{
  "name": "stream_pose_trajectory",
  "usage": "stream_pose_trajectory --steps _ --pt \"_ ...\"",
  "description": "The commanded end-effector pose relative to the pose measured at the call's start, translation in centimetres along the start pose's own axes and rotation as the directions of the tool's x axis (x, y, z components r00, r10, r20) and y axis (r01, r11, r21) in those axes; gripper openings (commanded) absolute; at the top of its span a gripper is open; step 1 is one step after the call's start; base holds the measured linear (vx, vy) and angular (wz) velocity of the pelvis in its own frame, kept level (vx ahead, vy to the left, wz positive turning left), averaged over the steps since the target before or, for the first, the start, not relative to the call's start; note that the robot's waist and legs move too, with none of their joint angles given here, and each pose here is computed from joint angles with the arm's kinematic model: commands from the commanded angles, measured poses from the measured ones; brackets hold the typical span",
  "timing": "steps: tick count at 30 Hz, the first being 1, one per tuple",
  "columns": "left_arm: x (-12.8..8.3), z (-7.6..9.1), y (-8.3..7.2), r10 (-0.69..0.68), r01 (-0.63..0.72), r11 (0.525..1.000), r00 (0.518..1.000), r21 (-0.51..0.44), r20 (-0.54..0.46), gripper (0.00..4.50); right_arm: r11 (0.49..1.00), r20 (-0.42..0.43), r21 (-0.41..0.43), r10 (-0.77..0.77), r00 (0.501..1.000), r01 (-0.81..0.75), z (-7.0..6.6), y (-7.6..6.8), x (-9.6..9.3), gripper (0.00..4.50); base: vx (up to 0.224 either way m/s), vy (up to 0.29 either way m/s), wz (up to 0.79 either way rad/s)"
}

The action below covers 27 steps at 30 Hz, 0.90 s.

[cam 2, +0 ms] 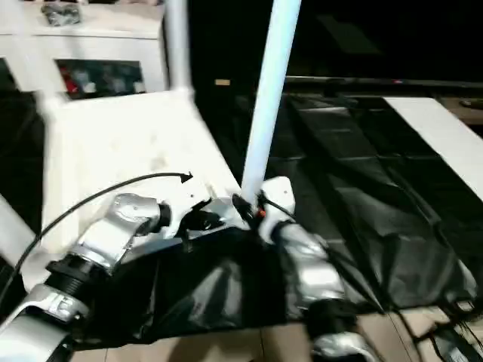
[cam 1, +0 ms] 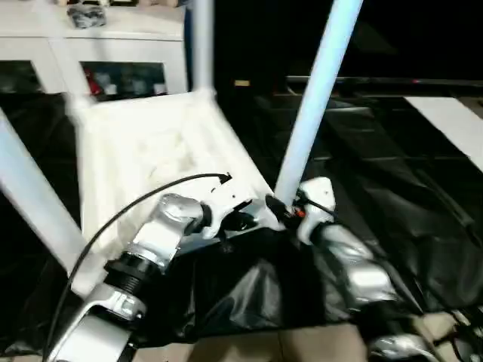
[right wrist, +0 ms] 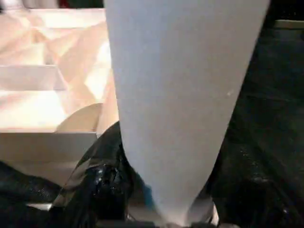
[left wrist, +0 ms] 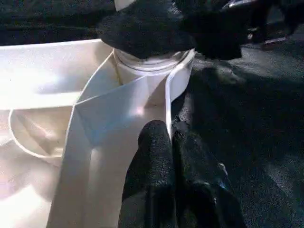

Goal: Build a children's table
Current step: Rotate leg to tighten

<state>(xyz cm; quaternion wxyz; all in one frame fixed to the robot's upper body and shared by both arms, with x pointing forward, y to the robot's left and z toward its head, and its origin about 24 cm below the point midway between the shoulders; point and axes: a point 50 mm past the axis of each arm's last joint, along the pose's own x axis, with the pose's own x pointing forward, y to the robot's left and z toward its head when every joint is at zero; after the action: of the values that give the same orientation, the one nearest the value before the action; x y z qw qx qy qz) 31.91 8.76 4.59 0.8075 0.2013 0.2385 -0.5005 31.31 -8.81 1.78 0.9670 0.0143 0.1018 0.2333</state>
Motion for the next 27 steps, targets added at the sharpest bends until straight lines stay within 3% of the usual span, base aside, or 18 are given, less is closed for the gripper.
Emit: stream_pose_trajectory --steps 1,3,8,13,15,17,27 --pt "1.7 0.8 -2.5 -0.116 0.116 0.993 0.993 0.024 0.023 0.00 0.993 -0.057 -0.008 0.118 0.991 -0.119 -1.1 3.3 0.8 1.96 0.000 0.000 0.00" --pt "1.5 0.6 -2.3 -0.115 0.115 0.993 0.993 0.031 0.017 0.00 0.994 -0.031 0.028 0.108 0.994 -0.107 -0.7 2.7 0.7 2.52 0.000 0.000 0.00" --pt "0.6 0.1 -1.6 -0.112 0.112 0.993 0.994 0.048 0.001 0.00 0.981 -0.019 0.018 0.191 0.981 -0.191 -0.6 1.4 -0.4 3.01 0.000 0.000 0.00" --pt "-0.4 -0.1 -1.1 -0.189 0.189 0.977 0.982 0.100 -0.003 0.00 0.939 -0.063 -0.062 0.335 0.940 -0.338 -0.6 -0.6 -2.1 3.10 0.000 0.000 0.00" --pt "-1.0 0.1 -1.0 -0.254 0.250 0.960 0.967 0.129 0.015 0.00 0.901 -0.091 -0.086 0.418 0.904 -0.425 -0.4 -1.3 -2.9 3.10 0.027 0.002 0.04" --pt "-1.7 0.0 -0.9 -0.307 0.302 0.940 0.952 0.162 0.011 0.00 0.827 -0.168 -0.098 0.535 0.828 -0.554 -0.5 -1.9 -3.9 3.10 0.025 -0.016 0.07" --pt "-2.8 -0.3 0.2 -0.379 0.380 0.898 0.924 0.220 -0.048 0.00 0.698 -0.273 -0.142 0.654 0.706 -0.702 1.1 -3.1 -3.8 3.10 0.025 -0.013 0.06"
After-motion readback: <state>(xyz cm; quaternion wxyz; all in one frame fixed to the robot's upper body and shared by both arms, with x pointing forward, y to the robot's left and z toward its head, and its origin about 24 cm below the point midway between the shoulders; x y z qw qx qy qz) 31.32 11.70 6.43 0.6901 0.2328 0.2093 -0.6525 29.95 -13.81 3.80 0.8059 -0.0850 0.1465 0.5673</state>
